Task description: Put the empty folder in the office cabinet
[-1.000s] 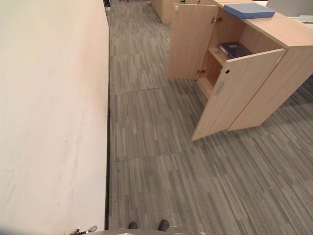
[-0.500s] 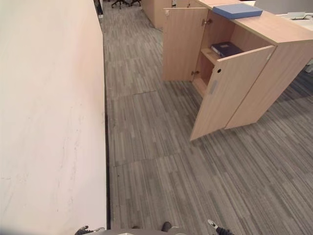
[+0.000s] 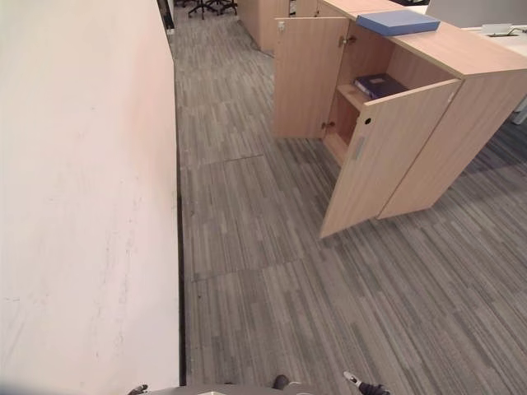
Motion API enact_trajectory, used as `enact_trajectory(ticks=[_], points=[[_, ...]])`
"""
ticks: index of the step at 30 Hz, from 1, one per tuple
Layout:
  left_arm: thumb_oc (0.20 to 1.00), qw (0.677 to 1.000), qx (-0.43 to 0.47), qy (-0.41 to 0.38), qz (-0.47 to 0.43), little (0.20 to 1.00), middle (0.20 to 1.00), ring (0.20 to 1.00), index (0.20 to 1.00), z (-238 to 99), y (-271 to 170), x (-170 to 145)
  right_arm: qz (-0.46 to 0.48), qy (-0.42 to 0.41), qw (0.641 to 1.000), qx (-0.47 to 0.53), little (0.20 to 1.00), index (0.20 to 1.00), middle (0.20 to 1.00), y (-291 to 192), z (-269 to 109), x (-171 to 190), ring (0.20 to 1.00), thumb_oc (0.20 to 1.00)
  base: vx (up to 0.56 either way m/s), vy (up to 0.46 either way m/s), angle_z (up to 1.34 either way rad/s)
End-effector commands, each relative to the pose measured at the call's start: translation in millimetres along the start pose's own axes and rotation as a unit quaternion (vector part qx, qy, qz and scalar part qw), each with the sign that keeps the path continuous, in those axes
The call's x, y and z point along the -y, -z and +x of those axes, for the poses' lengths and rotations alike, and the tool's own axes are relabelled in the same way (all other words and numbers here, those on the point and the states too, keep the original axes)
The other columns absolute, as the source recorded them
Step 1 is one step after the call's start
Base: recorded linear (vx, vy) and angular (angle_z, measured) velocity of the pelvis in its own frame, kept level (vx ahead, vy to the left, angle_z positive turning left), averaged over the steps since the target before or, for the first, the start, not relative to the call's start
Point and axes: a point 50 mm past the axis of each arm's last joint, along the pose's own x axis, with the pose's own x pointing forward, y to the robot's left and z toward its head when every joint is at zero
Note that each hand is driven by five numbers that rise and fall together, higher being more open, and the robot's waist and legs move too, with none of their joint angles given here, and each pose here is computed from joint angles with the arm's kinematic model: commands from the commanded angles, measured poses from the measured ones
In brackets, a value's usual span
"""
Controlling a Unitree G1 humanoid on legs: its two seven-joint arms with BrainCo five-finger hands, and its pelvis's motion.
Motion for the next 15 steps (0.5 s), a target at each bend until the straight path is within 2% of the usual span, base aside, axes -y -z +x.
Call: enact_trajectory(ticks=[1,6,11,14,15], points=[[1.0,1.0,-0.006,-0.012,0.002,1.0,1.0,1.0,1.0,1.0,-1.2,-1.3,-0.053,-0.015,0.998,0.008,1.0,1.0,1.0,-4.5,-1.4,-13.2,1.0,1.0,0.01,-0.038,0.01],[1.0,1.0,-0.001,-0.017,-0.008,1.0,1.0,1.0,1.0,2.1,-5.9,-5.3,-0.103,-0.028,0.994,0.014,1.0,1.0,1.0,-4.4,-2.3,-18.1,1.0,1.0,0.01,-0.061,0.01],[1.0,0.999,0.028,-0.022,-0.027,1.0,1.0,1.0,1.0,4.6,-26.3,-13.0,-0.125,-0.035,0.99,0.058,1.0,1.0,1.0,-30.7,-2.0,-23.1,1.0,1.0,-0.1,-0.144,0.17],[1.0,0.998,0.041,-0.027,-0.038,1.0,1.0,1.0,1.0,4.9,-34.8,-13.8,-0.141,-0.016,0.988,0.068,1.0,1.0,1.0,-41.1,0.6,-11.6,1.0,1.0,0.09,-0.174,0.47],[1.0,0.999,0.021,-0.027,-0.028,1.0,1.0,1.0,1.0,4.4,-21.2,-14.5,-0.154,-0.008,0.986,0.057,1.0,1.0,1.0,-35.4,2.1,-3.9,1.0,1.0,0.28,0.121,0.51]])
